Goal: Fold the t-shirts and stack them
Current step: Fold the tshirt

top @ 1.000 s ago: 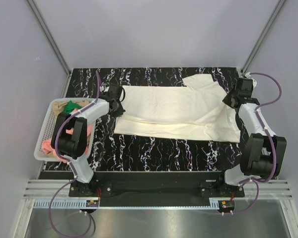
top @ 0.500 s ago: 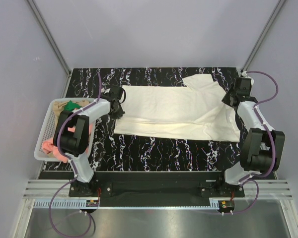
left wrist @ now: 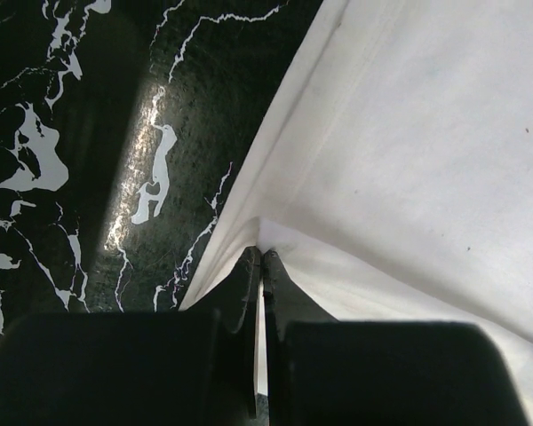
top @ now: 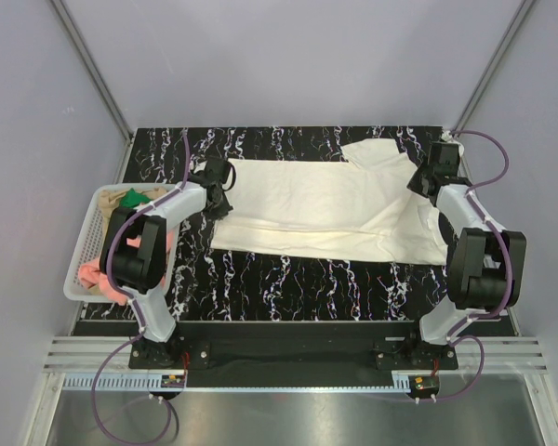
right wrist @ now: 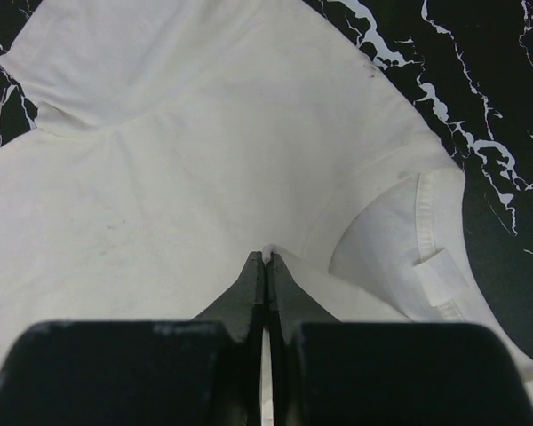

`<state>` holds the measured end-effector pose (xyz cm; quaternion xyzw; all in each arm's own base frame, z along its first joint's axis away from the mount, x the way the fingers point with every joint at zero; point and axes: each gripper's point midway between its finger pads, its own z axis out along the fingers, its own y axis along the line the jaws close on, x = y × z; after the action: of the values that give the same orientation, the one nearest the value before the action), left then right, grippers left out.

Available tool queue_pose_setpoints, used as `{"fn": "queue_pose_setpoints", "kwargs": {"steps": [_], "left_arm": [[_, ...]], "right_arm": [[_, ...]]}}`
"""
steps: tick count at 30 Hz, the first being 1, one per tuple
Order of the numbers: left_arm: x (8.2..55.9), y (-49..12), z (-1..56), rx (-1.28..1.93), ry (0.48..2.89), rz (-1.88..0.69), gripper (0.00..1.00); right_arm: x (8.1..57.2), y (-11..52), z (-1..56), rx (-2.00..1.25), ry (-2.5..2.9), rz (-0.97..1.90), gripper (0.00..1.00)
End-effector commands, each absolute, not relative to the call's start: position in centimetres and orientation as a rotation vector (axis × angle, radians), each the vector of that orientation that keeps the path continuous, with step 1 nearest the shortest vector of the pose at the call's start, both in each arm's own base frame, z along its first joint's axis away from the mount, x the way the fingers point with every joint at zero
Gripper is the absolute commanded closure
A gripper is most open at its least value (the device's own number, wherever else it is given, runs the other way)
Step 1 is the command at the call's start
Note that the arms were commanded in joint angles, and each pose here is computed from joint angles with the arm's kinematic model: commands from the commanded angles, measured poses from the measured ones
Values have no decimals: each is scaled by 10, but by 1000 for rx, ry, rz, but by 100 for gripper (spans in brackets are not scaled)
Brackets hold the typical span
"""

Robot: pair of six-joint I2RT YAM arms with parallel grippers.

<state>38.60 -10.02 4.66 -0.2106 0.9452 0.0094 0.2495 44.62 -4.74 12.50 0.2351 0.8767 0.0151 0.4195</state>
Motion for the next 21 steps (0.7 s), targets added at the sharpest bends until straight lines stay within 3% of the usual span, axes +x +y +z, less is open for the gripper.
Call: {"fn": "queue_pose_setpoints", "kwargs": {"steps": [1, 10, 18, 21], "left_arm": [[403, -90, 61, -586, 2510, 76, 100], [403, -84, 77, -605, 2454, 94, 100], [408, -84, 57, -589, 2502, 132, 100], [415, -84, 61, -577, 2496, 133, 99]], "right_arm": [[464, -57, 150, 582, 2114, -3, 100], [453, -73, 159, 652, 2064, -100, 100], [462, -72, 139, 664, 2102, -91, 100], [464, -66, 136, 655, 2116, -59, 94]]}}
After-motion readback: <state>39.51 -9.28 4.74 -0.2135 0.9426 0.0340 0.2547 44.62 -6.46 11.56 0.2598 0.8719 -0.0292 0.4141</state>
